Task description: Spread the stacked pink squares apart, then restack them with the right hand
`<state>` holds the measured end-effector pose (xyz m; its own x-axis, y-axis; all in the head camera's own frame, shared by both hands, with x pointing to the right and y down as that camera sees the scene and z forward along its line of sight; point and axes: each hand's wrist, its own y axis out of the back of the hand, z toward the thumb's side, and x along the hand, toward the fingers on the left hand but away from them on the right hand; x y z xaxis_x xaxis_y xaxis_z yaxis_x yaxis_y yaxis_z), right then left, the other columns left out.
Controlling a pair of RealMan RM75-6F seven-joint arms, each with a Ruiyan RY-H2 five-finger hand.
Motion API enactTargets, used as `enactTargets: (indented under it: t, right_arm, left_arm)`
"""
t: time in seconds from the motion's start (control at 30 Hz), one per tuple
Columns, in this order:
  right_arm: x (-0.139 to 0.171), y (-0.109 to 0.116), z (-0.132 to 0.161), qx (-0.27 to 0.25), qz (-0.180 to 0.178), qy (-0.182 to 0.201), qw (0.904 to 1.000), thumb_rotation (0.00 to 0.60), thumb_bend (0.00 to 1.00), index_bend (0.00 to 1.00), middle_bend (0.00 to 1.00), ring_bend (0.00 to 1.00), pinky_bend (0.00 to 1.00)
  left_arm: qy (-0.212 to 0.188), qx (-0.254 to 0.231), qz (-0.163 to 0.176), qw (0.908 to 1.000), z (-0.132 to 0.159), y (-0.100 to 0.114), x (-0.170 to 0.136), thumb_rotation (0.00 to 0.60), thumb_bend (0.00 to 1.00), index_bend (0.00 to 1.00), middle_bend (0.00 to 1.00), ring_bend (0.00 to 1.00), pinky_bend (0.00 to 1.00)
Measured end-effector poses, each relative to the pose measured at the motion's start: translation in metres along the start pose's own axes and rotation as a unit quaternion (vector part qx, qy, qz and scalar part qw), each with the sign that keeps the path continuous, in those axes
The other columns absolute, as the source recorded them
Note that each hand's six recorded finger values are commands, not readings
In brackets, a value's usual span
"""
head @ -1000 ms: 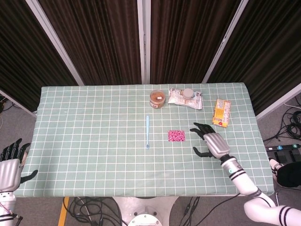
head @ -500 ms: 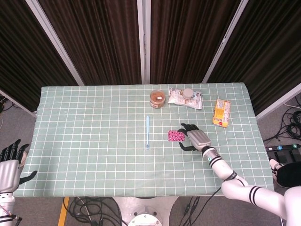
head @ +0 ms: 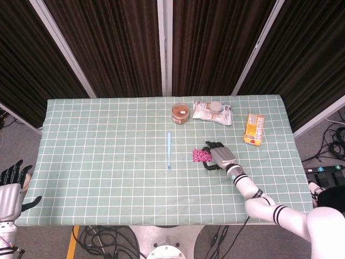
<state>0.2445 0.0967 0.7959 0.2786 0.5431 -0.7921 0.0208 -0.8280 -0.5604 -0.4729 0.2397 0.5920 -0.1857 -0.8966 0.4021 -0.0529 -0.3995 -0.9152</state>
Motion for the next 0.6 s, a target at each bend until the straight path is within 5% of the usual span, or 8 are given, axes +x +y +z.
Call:
enactTargets:
  t: [0.6]
  right_arm:
    - [0.020, -0.015, 0.005, 0.037, 0.019, 0.024, 0.9988, 0.293, 0.42, 0.21, 0.00, 0.00, 0.00]
  left_arm:
    - [0.001, -0.001, -0.001, 1.0000, -0.001, -0.002, 0.000, 0.600, 0.17, 0.22, 0.15, 0.11, 0.13]
